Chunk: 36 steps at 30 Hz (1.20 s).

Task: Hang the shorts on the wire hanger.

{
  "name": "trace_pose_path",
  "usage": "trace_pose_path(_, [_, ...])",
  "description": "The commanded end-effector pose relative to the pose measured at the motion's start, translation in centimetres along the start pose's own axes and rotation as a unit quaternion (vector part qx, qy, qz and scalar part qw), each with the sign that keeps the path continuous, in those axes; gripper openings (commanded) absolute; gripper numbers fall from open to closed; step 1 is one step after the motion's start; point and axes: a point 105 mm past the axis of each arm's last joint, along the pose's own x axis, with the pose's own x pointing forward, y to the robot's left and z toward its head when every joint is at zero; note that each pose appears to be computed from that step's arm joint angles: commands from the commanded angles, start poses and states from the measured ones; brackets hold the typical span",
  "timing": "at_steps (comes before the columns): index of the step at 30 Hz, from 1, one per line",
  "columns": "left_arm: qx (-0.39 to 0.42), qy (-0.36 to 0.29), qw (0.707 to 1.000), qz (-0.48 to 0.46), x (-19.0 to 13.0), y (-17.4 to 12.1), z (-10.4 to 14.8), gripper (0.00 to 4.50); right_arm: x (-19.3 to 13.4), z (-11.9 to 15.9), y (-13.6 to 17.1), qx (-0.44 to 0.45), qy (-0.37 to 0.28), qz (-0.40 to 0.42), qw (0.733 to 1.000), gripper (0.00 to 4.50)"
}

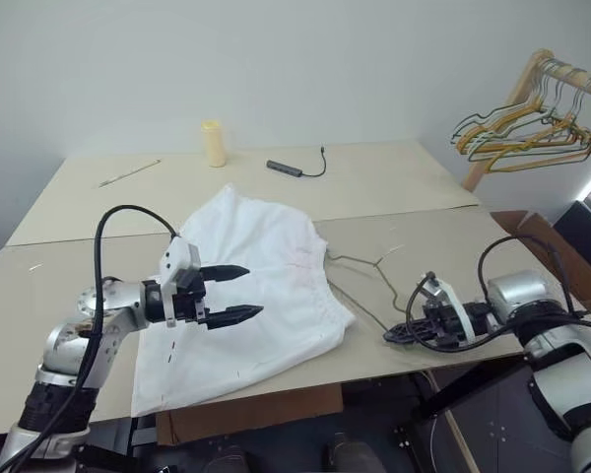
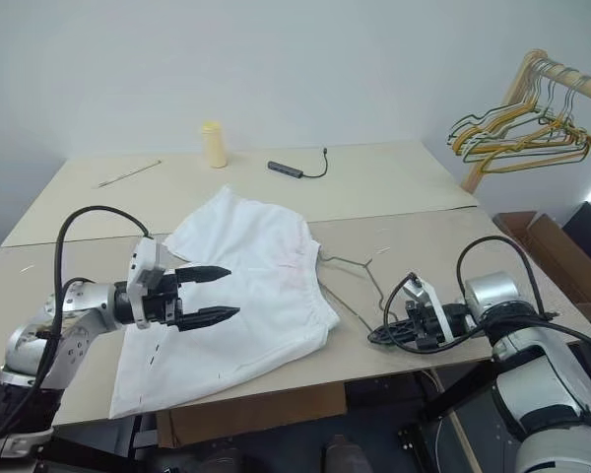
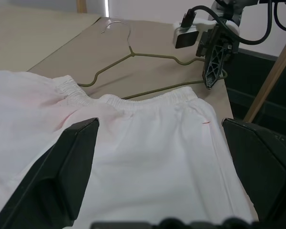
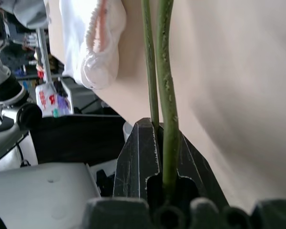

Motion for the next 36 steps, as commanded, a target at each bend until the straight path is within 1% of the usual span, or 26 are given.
trace_pose_path(1, [0.03, -0.013, 0.999, 0.003, -0.1, -0.1, 1.4, 4.47, -0.5, 1.4, 1.7, -0.032, -0.003, 0.025, 0.999, 0.0])
trace_pose_path(6, [0.031, -0.009, 0.999, 0.005, -0.1, -0.2, 1.3, 4.47, -0.8, 3.2, 2.0, -0.03, -0.029, 0.01, 0.999, 0.0])
trace_pose_path(11, [0.031, -0.008, 0.999, 0.006, -0.2, -0.3, 1.2, 4.47, -0.4, 3.6, 1.5, -0.027, -0.03, -0.005, 0.999, 0.0])
trace_pose_path(16, [0.029, -0.007, 1.0, 0.007, -0.3, -0.4, 1.1, 4.47, -0.1, 4.1, 2.5, -0.035, -0.037, 0.024, 0.998, 0.0])
trace_pose_path(19, [0.03, -0.007, 1.0, 0.006, -0.2, -0.4, 1.0, 4.47, -0.1, 4.8, 2.6, -0.021, -0.065, 0.03, 0.997, 0.0])
trace_pose_path(25, [0.031, -0.007, 0.999, 0.004, 0.1, -0.5, 1.0, 4.47, 0.1, 5.4, 2.7, -0.023, -0.087, 0.037, 0.995, 0.0])
trace_pose_path(27, [0.03, -0.008, 0.999, 0.005, 0.0, -0.5, 1.0, 4.47, -0.3, 6.2, 2.4, -0.035, -0.126, 0.028, 0.991, 0.0])
trace_pose_path(29, [0.03, -0.009, 0.999, 0.007, 0.0, -0.4, 0.9, 4.47, -0.7, 6.7, 2.4, -0.051, -0.148, 0.03, 0.987, 0.0])
trace_pose_path(31, [0.029, -0.009, 0.999, 0.008, 0.0, -0.4, 0.9, 4.47, -0.8, 6.9, 2.4, -0.087, -0.147, 0.022, 0.985, 0.0])
trace_pose_path(34, [0.029, -0.011, 0.999, 0.008, 0.1, -0.5, 0.8, 4.47, -0.7, 7.9, 2.2, -0.138, -0.164, -0.003, 0.977, 0.0])
trace_pose_path(36, [0.03, -0.012, 0.999, 0.007, 0.2, -0.4, 0.9, 4.47, -0.7, 8.5, 2.4, -0.197, -0.164, -0.024, 0.966, 0.0])
